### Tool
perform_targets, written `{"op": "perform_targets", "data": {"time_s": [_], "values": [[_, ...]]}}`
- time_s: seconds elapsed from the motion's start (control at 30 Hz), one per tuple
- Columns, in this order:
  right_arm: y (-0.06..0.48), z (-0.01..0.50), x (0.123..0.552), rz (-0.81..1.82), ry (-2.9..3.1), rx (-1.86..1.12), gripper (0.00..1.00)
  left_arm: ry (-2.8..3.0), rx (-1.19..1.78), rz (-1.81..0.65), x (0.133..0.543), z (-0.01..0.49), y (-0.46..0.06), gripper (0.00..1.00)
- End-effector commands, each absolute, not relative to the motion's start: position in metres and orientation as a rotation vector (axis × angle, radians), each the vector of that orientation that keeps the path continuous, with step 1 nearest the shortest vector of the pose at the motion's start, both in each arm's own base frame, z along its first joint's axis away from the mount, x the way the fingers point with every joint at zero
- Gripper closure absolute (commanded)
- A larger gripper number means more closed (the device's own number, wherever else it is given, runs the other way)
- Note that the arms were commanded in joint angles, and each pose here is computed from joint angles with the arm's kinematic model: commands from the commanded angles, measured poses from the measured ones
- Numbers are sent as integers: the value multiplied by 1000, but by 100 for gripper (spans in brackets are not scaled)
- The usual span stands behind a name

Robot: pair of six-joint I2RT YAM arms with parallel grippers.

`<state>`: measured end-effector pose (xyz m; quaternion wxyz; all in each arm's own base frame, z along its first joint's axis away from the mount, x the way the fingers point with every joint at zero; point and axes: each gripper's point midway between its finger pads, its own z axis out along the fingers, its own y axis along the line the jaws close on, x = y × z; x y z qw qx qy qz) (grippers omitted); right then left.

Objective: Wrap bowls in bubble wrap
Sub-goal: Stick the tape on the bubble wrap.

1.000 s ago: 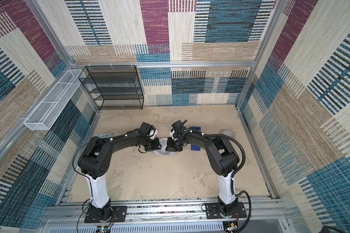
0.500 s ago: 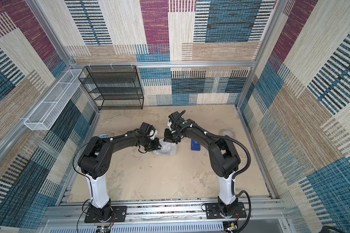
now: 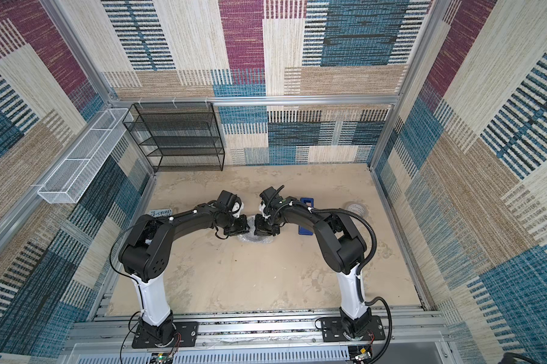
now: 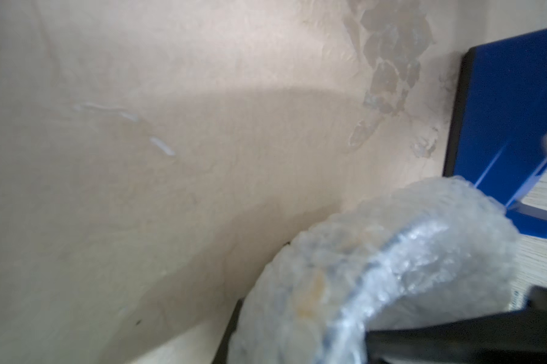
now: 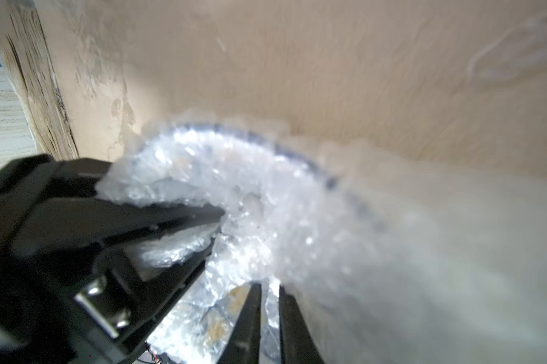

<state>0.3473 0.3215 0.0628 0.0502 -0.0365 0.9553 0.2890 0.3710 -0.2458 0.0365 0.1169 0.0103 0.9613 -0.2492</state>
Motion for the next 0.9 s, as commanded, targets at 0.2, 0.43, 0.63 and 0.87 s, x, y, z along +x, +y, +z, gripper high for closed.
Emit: {"op": "perform_targets", "data": {"time_s": [0.2, 0.43, 0.63, 0.87], "values": [[327, 75, 368, 832, 2861, -150, 84, 2805, 29, -625, 367, 43, -230, 46], [332, 84, 373, 855, 2846, -152, 84, 2792, 12, -606, 370, 45, -226, 23], [334, 103, 377, 870, 2809, -153, 84, 2721, -21, -583, 378, 66, -214, 20], [333, 114, 377, 876, 2783, -155, 85, 2642, -19, -526, 394, 102, -202, 19]]}}
